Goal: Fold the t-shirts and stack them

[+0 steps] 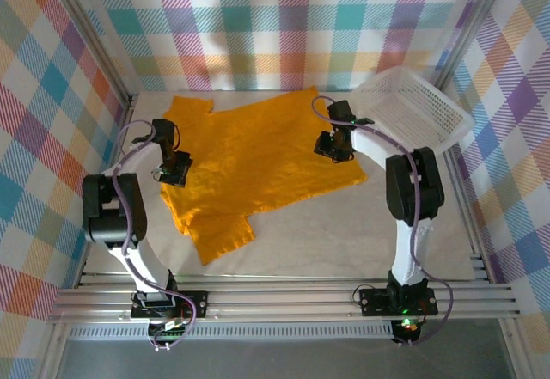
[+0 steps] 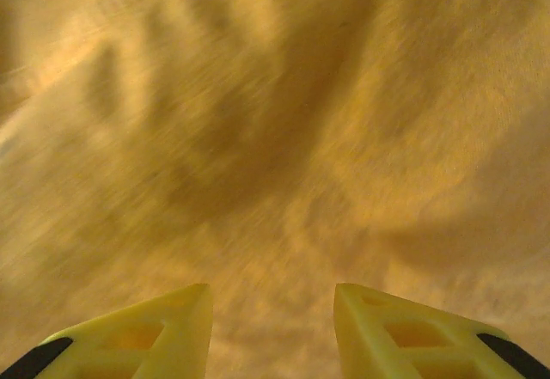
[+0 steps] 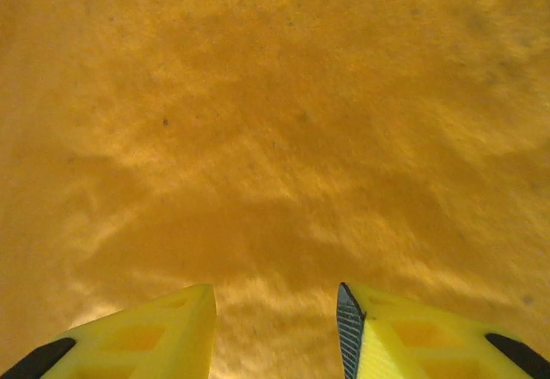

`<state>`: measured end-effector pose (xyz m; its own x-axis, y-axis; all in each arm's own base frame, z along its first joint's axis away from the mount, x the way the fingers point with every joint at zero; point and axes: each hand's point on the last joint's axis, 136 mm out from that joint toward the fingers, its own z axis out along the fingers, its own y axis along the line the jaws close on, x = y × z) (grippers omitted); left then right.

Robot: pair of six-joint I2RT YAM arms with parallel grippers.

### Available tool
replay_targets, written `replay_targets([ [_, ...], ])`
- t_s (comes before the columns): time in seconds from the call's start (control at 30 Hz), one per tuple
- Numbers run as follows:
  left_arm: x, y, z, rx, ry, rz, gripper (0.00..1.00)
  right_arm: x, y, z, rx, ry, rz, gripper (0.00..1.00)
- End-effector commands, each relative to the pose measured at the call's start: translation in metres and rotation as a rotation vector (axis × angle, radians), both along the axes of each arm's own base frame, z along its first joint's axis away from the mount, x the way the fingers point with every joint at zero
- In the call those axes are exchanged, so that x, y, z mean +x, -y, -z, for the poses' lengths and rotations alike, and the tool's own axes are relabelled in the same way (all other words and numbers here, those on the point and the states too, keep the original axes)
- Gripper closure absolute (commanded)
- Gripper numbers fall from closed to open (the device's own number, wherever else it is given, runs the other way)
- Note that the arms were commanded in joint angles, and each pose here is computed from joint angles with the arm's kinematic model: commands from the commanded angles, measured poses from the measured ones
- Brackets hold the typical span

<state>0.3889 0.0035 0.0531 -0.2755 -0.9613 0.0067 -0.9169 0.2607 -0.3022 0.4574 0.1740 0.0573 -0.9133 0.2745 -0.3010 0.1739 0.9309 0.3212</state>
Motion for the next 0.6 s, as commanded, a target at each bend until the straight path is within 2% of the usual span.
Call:
replay_targets([
  [0.0,0.014,0.004,0.017,-0.048,-0.032,0.06,0.59,-0.01,0.016,0.019,-0.035,-0.133,0.017,0.59],
  [0.17,0.036,0.016,0.038,-0.094,-0.052,0.139,0.59,-0.028,0.055,0.042,-0.094,-0.286,0.123,0.61],
  [0.3,0.058,0.031,0.049,-0.126,-0.045,0.224,0.56,-0.047,0.07,0.046,-0.099,-0.338,0.164,0.61],
  [0.47,0.065,0.007,0.04,0.009,-0.083,0.255,0.54,-0.058,0.059,0.037,-0.009,-0.323,0.154,0.6],
  [0.57,0.063,-0.013,0.014,0.127,-0.06,0.255,0.43,-0.054,0.056,0.016,-0.004,-0.265,0.124,0.58],
])
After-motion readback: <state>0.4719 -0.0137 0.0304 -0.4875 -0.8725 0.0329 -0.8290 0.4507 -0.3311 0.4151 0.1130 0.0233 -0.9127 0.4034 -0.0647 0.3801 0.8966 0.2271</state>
